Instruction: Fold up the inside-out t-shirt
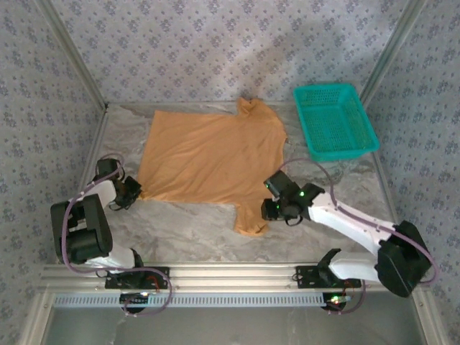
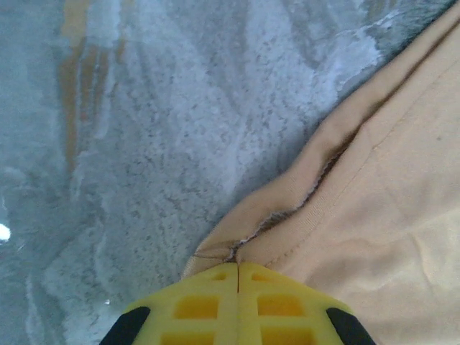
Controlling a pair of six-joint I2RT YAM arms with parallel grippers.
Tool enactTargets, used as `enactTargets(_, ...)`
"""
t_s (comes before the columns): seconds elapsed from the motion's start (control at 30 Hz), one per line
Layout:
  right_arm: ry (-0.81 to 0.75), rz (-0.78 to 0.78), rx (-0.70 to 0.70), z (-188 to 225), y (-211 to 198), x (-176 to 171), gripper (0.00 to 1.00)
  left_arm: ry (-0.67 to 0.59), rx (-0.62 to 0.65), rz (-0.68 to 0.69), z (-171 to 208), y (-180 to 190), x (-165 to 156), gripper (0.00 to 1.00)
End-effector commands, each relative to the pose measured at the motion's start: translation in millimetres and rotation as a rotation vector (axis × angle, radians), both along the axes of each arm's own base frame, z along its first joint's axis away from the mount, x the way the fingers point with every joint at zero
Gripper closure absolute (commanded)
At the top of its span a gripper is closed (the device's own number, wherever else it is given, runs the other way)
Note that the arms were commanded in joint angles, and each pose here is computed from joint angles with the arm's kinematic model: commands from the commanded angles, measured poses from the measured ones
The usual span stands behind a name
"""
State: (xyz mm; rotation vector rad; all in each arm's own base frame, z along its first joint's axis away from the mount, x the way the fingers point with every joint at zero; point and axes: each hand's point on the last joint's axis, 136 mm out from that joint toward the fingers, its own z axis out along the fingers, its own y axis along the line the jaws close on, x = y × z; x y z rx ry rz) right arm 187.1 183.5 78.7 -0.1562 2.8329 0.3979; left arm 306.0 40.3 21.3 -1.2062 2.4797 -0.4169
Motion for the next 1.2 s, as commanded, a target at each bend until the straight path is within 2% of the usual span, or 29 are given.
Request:
enactTargets(0.0,0.039,-0.062,0.012,-18.4,-1.8,-19.8,0.66,-0.022,-0.010,-0.004,4.3,-0.1,4.5,1.00)
enactTargets(0.17,0.051,-0.029,0.037,-37.7,12.5,-30.7,0.66,-0.032,0.007,-0.006,12.3,0.7,0.3,1.00)
enactTargets(0.37,0.058,-0.003,0.012,-50.6,19.7,-27.8,0.54,-0.038,-0.001,-0.012,16.1,-3.7,-0.8,1.00)
enactTargets(0.5,0.057,0.007,-0.017,-56.5,19.3,-24.5,0.53,-0.042,0.009,-0.015,19.2,-4.2,-2.1,1.00)
enactTargets(0.57,0.065,0.003,-0.041,-64.6,15.4,-23.6,0.58,-0.040,0.011,-0.015,18.9,-4.0,-3.7,1.00)
enactTargets(0.7,0.088,0.005,-0.072,-70.9,11.0,-24.5,0.87,-0.037,0.009,-0.018,21.4,-5.4,-7.3,1.00)
enactTargets(0.8,0.080,0.004,-0.098,-53.0,2.9,-29.7,1.00,-0.055,0.020,-0.008,32.1,-5.0,-12.7,1.00)
enactTargets(0.97,0.067,-0.053,-0.121,-11.3,-33.8,-50.9,1.00,-0.125,0.044,0.010,65.6,-8.9,-29.7,1.00)
enactTargets(1.17,0.100,-0.133,-0.039,21.6,-63.1,-84.9,1.00,-0.201,0.043,0.021,96.0,-20.3,-57.3,1.00)
